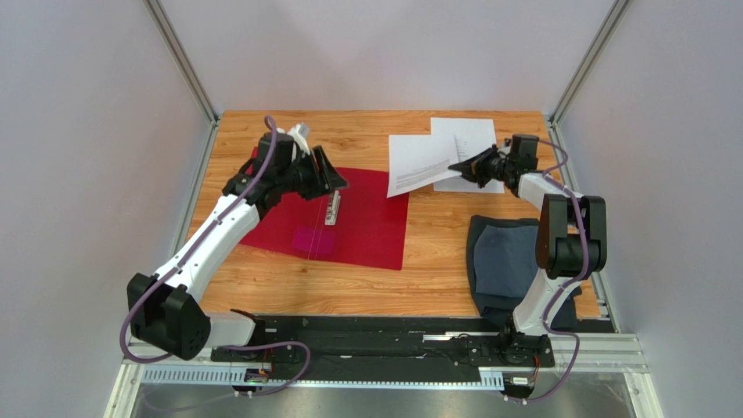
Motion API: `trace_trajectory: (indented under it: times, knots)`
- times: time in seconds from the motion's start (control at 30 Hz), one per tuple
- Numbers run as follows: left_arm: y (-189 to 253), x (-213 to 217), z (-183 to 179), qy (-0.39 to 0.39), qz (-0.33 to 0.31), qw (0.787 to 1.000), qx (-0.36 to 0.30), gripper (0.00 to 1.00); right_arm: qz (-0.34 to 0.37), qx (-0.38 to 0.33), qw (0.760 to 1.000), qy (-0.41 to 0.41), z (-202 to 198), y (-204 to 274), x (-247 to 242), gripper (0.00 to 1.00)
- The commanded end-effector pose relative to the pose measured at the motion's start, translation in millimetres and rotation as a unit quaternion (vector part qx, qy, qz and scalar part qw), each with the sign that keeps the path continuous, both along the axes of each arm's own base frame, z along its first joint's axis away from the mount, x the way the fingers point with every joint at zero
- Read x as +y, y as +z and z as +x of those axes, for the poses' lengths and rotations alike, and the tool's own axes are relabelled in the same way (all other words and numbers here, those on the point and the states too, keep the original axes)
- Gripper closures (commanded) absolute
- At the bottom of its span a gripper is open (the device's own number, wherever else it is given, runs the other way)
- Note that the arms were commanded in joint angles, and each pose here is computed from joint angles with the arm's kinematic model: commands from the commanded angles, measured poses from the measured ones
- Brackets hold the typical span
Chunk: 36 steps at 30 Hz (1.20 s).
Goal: Put the files into the folder
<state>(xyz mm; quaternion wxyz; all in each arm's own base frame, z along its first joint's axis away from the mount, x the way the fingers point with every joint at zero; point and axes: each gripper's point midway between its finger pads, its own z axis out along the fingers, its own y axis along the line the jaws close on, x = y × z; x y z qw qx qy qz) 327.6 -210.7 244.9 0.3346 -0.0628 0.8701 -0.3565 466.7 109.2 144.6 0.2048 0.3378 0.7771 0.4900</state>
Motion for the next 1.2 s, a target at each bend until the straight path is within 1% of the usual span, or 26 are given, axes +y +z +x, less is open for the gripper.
trace_trajectory:
  times: [0.0,0.03,0.1,0.13,0.17,0.2,0.27,0.3,0.37,0.4,0.57,0.9,1.17]
  knots:
    - [-27,10,-30,-0.029,0.018,0.999,0.007,0.43,0.027,-0.014,1.0,0.001,-30,17,32,1.0]
    - [-38,13,-36,-0.028,0.02,0.999,0.018,0.43,0.029,0.011,1.0,-0.005,-47,-3,32,1.0]
    - [-36,14,-45,-0.032,0.009,0.999,0.012,0.43,0.043,0.0,0.999,0.001,-63,2,48,1.0]
    - [-44,15,-50,-0.032,0.008,0.999,0.017,0.43,0.048,0.018,0.999,0.007,-79,-11,57,1.0]
    - [-46,15,-53,-0.032,0.006,0.999,0.018,0.43,0.054,0.017,0.998,0.007,-87,-12,61,1.0]
    - [-46,16,-55,-0.029,0.001,0.999,0.017,0.43,0.06,0.005,0.998,0.002,-88,-9,66,1.0]
    - [-53,16,-59,-0.027,-0.004,0.999,0.026,0.43,0.073,0.028,0.997,0.004,-105,-21,78,1.0]
    - [-52,15,-61,-0.025,-0.012,0.999,0.028,0.43,0.073,0.018,0.997,-0.004,-104,-20,81,1.0]
    - [-53,14,-63,-0.026,-0.022,0.999,0.028,0.43,0.086,0.033,0.996,-0.009,-114,-26,90,1.0]
    - [-52,13,-63,-0.025,-0.025,0.999,0.027,0.43,0.087,0.026,0.996,-0.015,-112,-25,92,1.0]
    - [-53,15,-67,-0.025,-0.022,0.999,0.027,0.43,0.115,0.034,0.993,-0.015,-121,-20,113,1.0]
    - [-55,14,-69,-0.027,-0.026,0.999,0.033,0.43,0.12,0.038,0.991,-0.041,-131,-17,126,1.0]
    - [-54,16,-71,-0.029,-0.023,0.999,0.031,0.43,0.146,0.044,0.988,-0.033,-137,-14,147,1.0]
